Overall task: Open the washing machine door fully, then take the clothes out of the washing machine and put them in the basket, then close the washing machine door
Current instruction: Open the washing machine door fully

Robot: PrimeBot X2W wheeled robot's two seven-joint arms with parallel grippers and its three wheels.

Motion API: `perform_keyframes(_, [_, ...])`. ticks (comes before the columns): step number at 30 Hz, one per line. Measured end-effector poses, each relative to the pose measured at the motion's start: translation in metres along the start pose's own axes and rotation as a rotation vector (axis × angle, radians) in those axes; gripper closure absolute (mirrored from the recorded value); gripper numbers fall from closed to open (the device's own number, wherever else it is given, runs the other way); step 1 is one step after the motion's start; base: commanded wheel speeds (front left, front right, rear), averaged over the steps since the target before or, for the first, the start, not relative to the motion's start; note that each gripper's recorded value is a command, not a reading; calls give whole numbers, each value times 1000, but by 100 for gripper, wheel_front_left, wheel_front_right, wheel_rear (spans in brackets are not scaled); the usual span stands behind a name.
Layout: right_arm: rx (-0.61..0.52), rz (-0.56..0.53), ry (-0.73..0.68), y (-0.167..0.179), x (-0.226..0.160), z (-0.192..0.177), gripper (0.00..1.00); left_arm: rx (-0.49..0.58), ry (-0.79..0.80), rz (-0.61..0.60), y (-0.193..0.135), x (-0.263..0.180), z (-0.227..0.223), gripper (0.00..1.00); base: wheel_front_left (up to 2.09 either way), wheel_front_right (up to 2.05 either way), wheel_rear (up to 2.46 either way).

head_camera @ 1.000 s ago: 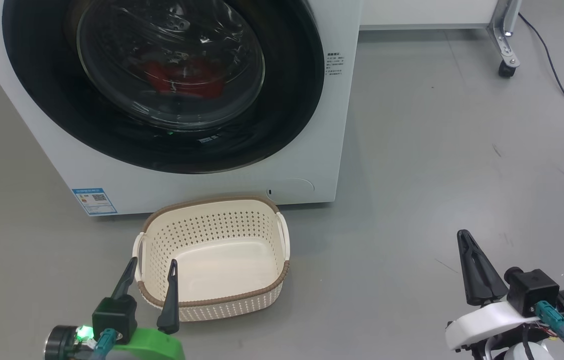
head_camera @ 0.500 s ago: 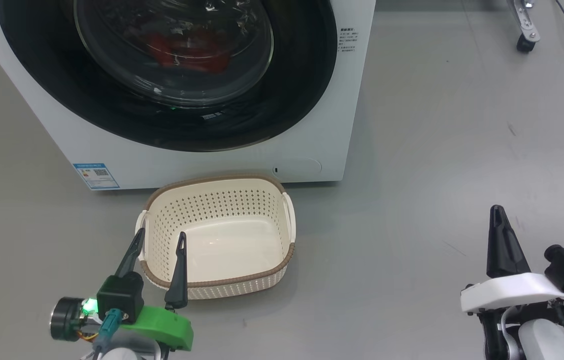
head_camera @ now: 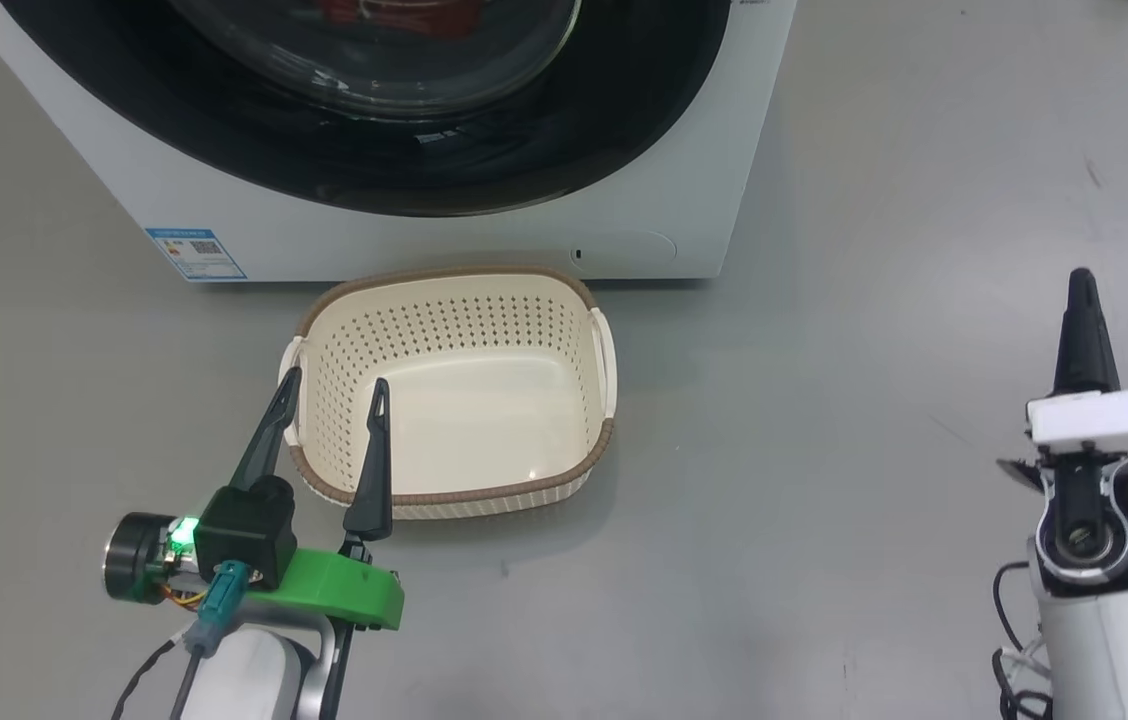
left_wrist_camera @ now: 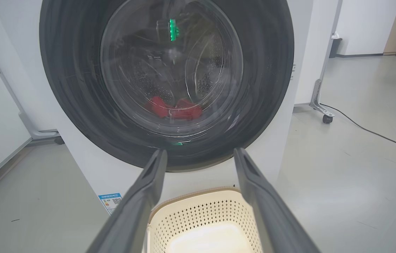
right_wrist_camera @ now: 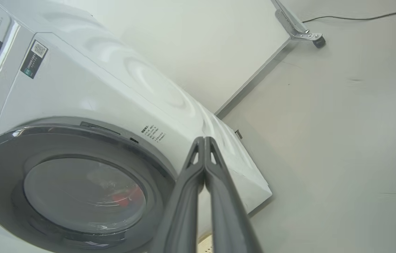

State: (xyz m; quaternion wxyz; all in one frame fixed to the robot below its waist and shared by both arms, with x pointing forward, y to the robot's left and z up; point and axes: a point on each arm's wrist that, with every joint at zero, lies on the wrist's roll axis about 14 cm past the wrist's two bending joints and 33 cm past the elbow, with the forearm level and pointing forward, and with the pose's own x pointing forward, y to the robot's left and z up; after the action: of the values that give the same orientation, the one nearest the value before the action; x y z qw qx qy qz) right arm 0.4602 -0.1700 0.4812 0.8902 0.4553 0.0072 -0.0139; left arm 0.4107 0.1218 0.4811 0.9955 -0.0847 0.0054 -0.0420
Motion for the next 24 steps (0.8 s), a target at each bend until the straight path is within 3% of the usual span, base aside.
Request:
perform_keyframes(4, [161,11,19,6,29,0,100,-2,8,5,3,7,-5,0,0,0,0])
perform_keyframes(11, [334,39,79,14,77,-5,100,5,29,13,9,19,-15,0,0,0,0])
perform_keyframes(24, [481,141,266,52,143,-25,100,15,40,29,19,32,-23,0,0,0,0])
